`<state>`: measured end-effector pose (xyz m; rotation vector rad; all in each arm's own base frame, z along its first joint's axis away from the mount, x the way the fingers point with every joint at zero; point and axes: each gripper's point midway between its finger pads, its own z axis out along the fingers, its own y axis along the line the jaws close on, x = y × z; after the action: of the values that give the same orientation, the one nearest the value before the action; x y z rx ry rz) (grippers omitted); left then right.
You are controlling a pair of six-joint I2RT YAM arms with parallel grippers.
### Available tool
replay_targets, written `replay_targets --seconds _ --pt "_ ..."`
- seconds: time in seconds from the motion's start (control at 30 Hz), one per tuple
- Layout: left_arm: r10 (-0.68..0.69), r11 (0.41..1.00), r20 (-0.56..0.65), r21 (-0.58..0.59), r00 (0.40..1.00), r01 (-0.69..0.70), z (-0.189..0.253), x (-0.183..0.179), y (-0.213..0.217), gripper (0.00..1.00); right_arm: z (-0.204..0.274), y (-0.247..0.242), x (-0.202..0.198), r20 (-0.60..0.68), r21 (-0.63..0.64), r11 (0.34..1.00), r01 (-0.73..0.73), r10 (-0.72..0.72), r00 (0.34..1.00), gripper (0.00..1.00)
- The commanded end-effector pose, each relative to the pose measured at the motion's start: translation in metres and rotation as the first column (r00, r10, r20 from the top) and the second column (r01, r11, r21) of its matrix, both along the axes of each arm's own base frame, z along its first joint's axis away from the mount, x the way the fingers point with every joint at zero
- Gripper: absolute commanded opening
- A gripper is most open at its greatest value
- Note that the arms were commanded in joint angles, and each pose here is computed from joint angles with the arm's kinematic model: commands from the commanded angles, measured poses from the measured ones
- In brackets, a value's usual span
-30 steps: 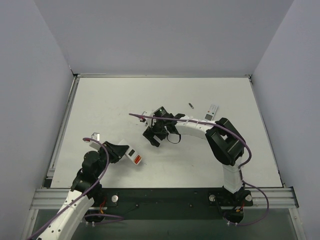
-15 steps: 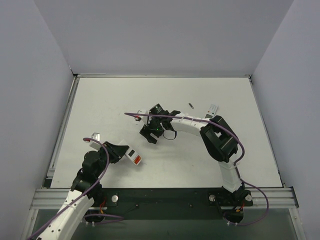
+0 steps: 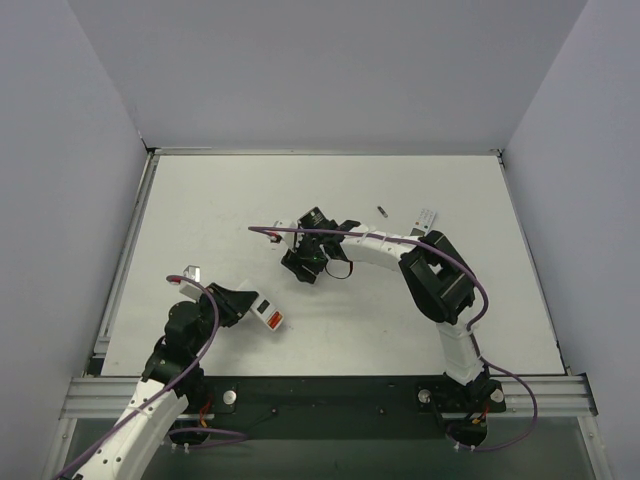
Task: Load the batteries into the remote control
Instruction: Move the battery cover to the center of the board.
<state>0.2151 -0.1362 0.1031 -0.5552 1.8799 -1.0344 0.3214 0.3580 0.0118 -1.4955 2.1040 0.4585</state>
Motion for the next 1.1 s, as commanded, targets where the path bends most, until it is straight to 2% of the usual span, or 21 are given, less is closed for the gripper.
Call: replay_targets --seconds 0.0,0.27,0.6,0.77,1.07 --pt "-0.003 1.0 0.078 -0.019 0.997 0.005 0.027 0.005 -0.002 0.0 -0.016 -0.013 -0.014 -0.077 -0.059 0.998 -0.012 0.007 0.997 0.53" --pt "-0.008 1.0 0.081 -0.025 0.997 0.01 0.027 0.005 -0.003 0.0 -0.016 -0.017 -0.018 -0.084 -0.063 0.998 0.002 -0.007 0.996 0.37" --pt "-0.024 0.999 0.095 -0.045 0.995 0.028 0.028 0.007 -0.007 0.0 -0.011 -0.043 -0.037 -0.102 -0.087 0.986 0.145 -0.154 0.983 0.34" --pt "-0.038 0.997 0.121 -0.067 0.992 0.047 0.028 0.009 -0.012 0.0 -0.014 -0.069 -0.057 -0.139 -0.117 0.945 0.306 -0.321 0.937 0.32" --pt "-0.06 0.993 0.16 -0.089 0.985 0.075 0.036 0.018 -0.02 0.0 -0.005 -0.094 -0.085 -0.134 -0.07 0.884 0.463 -0.468 0.873 0.32"
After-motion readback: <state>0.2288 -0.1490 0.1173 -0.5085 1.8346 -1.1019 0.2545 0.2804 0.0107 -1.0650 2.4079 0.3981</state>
